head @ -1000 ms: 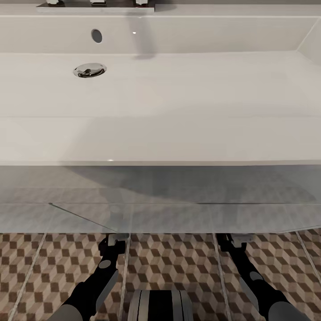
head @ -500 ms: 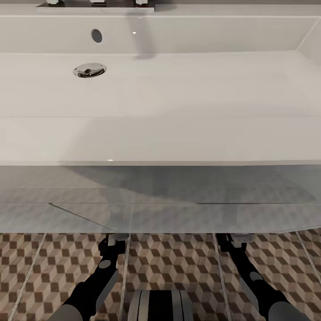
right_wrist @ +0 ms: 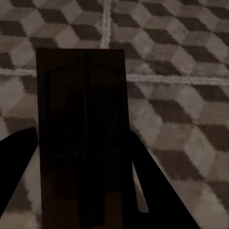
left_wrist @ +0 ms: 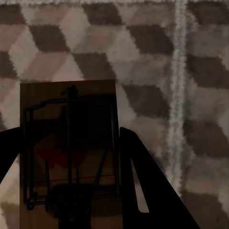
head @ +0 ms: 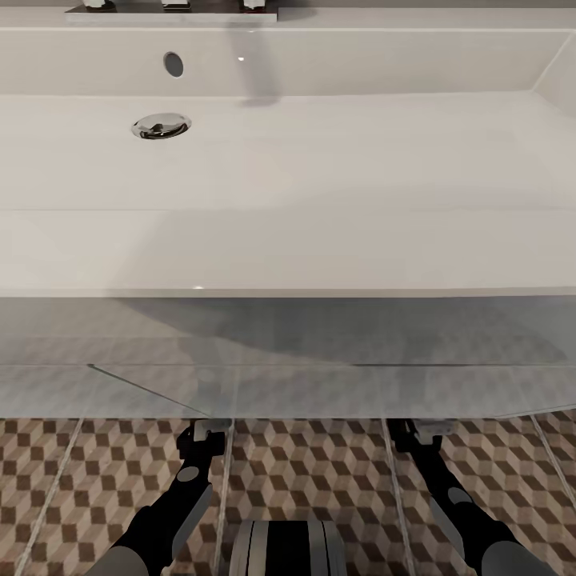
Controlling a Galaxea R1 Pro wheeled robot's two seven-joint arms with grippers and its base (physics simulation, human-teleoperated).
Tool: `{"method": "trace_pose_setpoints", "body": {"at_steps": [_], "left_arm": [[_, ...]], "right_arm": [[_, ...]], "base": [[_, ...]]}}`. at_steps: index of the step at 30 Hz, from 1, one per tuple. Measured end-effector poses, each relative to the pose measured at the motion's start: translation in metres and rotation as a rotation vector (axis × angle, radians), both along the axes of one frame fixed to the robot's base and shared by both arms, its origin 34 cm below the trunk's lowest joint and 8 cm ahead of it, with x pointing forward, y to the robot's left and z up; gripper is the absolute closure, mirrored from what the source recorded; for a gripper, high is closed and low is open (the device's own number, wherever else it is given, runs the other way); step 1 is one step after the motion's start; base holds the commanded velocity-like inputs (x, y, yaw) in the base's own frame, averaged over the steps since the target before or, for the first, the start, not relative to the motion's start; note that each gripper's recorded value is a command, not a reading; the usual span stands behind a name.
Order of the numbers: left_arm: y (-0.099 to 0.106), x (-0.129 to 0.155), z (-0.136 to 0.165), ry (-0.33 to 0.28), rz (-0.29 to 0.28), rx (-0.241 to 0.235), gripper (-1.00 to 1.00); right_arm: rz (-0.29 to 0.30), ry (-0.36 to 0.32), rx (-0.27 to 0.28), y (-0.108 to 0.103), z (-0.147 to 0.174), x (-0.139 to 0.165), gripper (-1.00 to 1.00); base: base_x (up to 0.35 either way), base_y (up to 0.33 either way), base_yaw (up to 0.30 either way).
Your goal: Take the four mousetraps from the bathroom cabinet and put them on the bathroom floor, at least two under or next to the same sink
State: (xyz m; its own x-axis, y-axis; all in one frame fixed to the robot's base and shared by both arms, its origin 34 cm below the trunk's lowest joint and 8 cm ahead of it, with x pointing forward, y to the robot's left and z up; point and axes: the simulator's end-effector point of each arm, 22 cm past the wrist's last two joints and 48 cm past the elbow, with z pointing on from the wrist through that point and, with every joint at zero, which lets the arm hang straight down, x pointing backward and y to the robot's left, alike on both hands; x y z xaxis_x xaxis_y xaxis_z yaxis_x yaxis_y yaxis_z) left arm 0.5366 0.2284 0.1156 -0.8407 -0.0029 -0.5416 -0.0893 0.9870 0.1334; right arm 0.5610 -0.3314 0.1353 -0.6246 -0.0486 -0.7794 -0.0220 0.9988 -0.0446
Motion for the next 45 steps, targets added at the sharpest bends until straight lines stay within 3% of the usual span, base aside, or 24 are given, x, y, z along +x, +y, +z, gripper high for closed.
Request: {"method": "trace_pose_setpoints", "body": {"at_steps": [9,45], "left_arm": [[0.000,0.001,0.001,-0.005,0.001,0.001,1.00],[-0.001,-0.012,-0.016,0.028,0.001,0.000,1.00]], "right_arm": [[-0.006,0.078,0.003,-0.001,-0.013,-0.011,1.00],[-0.011,0.117,0.004,-0.001,-0.031,-0.025,1.00]], "base": [[0.000,0.000,0.000],[0.000,0.000,0.000]]}}
